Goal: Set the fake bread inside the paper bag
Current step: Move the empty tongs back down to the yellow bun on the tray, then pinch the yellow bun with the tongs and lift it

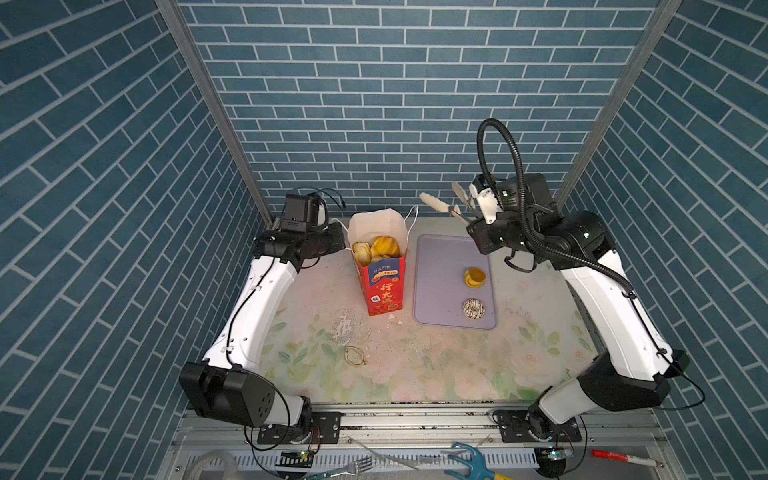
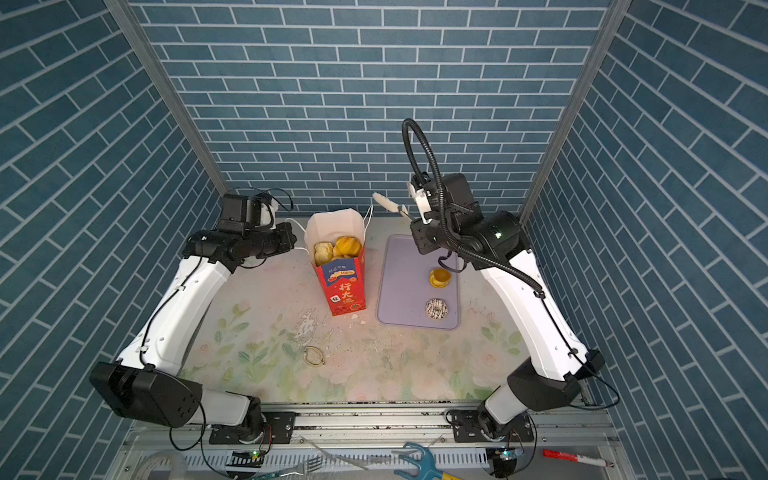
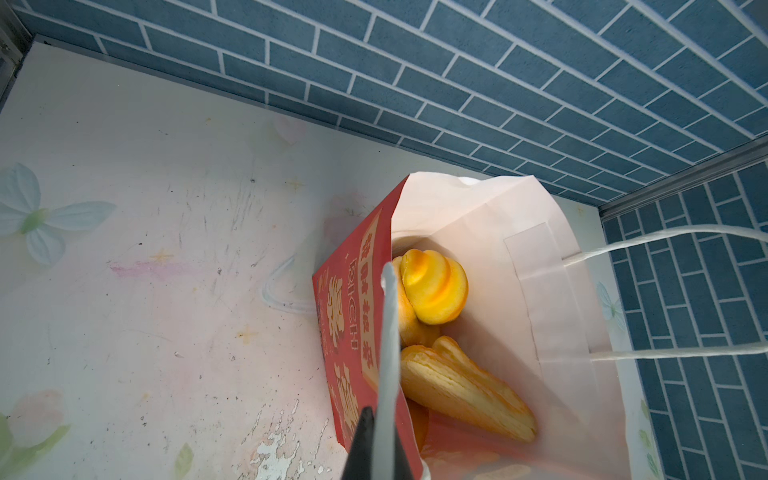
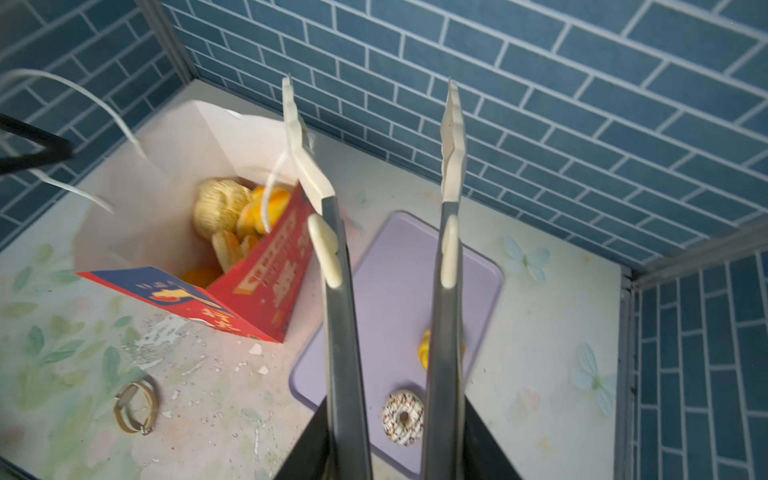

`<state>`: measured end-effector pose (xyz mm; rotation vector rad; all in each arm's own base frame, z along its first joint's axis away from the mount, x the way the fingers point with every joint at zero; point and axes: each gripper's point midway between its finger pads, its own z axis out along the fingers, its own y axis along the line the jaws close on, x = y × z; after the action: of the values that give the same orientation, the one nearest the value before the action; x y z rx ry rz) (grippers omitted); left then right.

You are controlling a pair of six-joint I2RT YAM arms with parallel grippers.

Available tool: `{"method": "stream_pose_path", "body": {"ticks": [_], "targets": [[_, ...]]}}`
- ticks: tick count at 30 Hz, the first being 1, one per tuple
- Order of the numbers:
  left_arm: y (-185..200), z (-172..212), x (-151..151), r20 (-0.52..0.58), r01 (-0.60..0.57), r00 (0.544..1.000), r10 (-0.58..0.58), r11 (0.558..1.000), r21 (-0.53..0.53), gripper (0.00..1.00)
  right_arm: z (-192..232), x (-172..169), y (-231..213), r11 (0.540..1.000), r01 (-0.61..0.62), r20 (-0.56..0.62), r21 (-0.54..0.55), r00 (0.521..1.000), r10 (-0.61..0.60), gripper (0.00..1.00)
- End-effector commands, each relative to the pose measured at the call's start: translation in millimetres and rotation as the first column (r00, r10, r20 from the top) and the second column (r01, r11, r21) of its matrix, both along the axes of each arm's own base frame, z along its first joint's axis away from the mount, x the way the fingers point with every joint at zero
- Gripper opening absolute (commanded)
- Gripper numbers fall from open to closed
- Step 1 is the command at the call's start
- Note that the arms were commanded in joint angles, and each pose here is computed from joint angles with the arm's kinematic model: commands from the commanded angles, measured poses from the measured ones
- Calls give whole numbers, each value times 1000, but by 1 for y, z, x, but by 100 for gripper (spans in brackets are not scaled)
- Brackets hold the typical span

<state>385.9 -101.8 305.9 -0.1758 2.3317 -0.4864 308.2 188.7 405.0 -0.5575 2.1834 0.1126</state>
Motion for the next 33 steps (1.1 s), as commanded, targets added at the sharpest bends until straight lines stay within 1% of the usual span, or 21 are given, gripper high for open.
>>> {"method": "stream_pose_path", "body": {"ticks": [1,5,10,16,18,29,33], "targets": [[-1,9,-1,23,8,1000,-8,1000,4,0,-19,-5,-40,991,136,-45,-4,990,-137,45],[-2,8,0,20,9,1000,-9,1000,1,0,-72,-10,-68,974,220,-151,-59,962,-227,47],[-2,9,0,19,9,1000,-9,1000,4,0,-138,-15,-80,961,244,-301,-133,913,-274,48],[-1,6,-2,9,12,1000,-12,1000,9,0,-191,-13,-93,930,282,-399,-234,845,-357,49],[-1,6,-2,9,10,1000,-10,1000,9,0,-203,-11,-92,929,280,-424,-240,831,-360,49],[-1,4,-1,4,10,1000,-10,1000,12,0,-231,12,-72,945,258,-494,-203,806,-326,51],[0,4,-1,1,8,1000,-8,1000,14,0,-242,19,-70,938,264,-526,-226,777,-346,49]]}}
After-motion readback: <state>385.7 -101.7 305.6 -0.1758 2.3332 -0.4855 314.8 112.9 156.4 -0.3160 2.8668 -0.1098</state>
